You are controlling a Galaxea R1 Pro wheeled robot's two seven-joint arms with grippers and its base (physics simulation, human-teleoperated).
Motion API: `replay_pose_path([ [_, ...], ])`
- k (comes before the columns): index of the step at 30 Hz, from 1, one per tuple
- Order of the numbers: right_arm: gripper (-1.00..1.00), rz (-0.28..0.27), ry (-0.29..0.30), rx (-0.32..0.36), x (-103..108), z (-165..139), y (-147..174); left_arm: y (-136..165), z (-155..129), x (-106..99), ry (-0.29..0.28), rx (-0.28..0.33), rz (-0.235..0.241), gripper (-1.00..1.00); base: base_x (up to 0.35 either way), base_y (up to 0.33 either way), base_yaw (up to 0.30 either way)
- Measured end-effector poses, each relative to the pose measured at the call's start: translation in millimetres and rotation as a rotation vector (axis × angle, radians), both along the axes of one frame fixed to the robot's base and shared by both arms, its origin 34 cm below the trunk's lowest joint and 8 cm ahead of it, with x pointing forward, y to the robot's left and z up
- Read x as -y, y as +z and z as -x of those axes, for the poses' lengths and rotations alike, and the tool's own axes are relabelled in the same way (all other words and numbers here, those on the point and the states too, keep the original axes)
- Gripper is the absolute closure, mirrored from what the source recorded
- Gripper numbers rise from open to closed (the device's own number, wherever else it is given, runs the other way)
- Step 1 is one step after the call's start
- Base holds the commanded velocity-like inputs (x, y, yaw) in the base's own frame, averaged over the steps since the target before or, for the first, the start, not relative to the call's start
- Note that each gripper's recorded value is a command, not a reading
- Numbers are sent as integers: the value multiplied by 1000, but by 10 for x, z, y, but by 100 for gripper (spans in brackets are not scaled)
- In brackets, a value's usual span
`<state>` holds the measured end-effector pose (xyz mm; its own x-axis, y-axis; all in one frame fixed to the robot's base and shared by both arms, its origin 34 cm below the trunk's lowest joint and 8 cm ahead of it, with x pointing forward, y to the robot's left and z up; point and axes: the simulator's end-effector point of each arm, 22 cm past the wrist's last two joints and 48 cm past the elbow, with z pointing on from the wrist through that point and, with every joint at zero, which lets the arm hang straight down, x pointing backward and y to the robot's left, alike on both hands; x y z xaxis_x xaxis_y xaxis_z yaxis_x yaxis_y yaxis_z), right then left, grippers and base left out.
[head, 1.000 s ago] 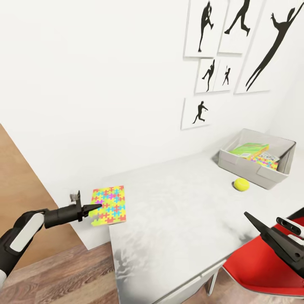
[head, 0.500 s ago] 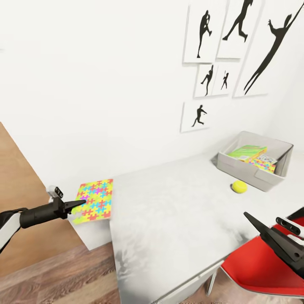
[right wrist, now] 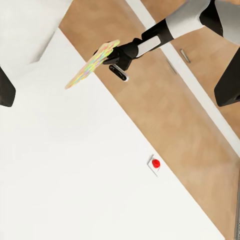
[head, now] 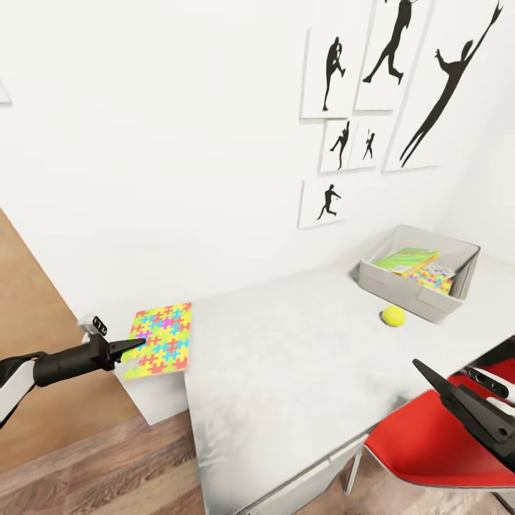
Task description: Put all the toys in the child's room - the three board games (two on the bed and one on the table), the two jigsaw puzzles on the table, and the tennis ball on the table - inside the toy box on the table in the child's room.
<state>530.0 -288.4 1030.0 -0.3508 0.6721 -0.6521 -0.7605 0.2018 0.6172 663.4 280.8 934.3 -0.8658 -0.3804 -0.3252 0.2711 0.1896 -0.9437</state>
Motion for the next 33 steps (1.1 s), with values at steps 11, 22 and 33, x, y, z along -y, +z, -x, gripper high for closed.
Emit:
replay_pose_path([
  [11, -100, -1, 1, 13, -2, 27, 225, 251, 14, 2, -1, 17, -1, 100, -124, 0, -194],
  [22, -100, -1, 0, 27, 6, 59, 444, 502, 34, 9, -4, 35, -3, 100, -2, 0, -197],
  [33, -100, -1, -1, 42, 13, 97, 656, 730, 57, 11, -4, 49, -3, 100, -97, 0, -197],
])
